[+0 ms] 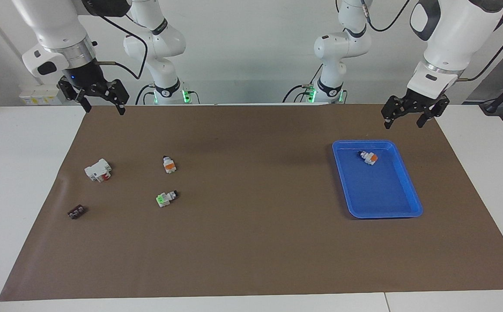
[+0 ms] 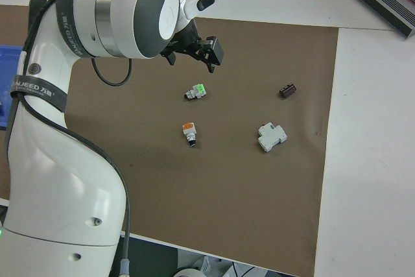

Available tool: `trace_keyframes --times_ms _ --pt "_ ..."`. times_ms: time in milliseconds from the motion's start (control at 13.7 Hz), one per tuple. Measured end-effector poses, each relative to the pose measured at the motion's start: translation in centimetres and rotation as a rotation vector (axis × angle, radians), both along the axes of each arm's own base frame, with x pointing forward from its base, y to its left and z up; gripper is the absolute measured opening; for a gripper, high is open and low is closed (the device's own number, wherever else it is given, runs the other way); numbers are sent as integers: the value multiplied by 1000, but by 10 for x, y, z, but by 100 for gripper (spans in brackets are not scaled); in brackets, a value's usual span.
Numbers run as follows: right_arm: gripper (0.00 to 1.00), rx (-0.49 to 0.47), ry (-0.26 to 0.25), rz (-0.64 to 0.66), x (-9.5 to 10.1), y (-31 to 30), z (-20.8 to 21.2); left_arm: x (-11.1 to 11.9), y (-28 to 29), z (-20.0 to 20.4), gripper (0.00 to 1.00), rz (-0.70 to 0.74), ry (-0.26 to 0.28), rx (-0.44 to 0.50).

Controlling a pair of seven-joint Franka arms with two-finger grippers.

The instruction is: Turn and place switch with both arms

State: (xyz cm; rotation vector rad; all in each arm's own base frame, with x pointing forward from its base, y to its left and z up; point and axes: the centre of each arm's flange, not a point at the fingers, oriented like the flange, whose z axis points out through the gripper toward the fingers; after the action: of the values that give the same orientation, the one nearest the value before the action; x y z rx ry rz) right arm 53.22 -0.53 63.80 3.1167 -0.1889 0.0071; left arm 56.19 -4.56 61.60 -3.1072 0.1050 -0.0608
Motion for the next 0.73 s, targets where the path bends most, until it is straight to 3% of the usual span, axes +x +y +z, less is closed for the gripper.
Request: trace_keyframes --times_ms 732 --pt "100 2 13 16 -1 6 -4 -3 0 -2 100 4 27 3"
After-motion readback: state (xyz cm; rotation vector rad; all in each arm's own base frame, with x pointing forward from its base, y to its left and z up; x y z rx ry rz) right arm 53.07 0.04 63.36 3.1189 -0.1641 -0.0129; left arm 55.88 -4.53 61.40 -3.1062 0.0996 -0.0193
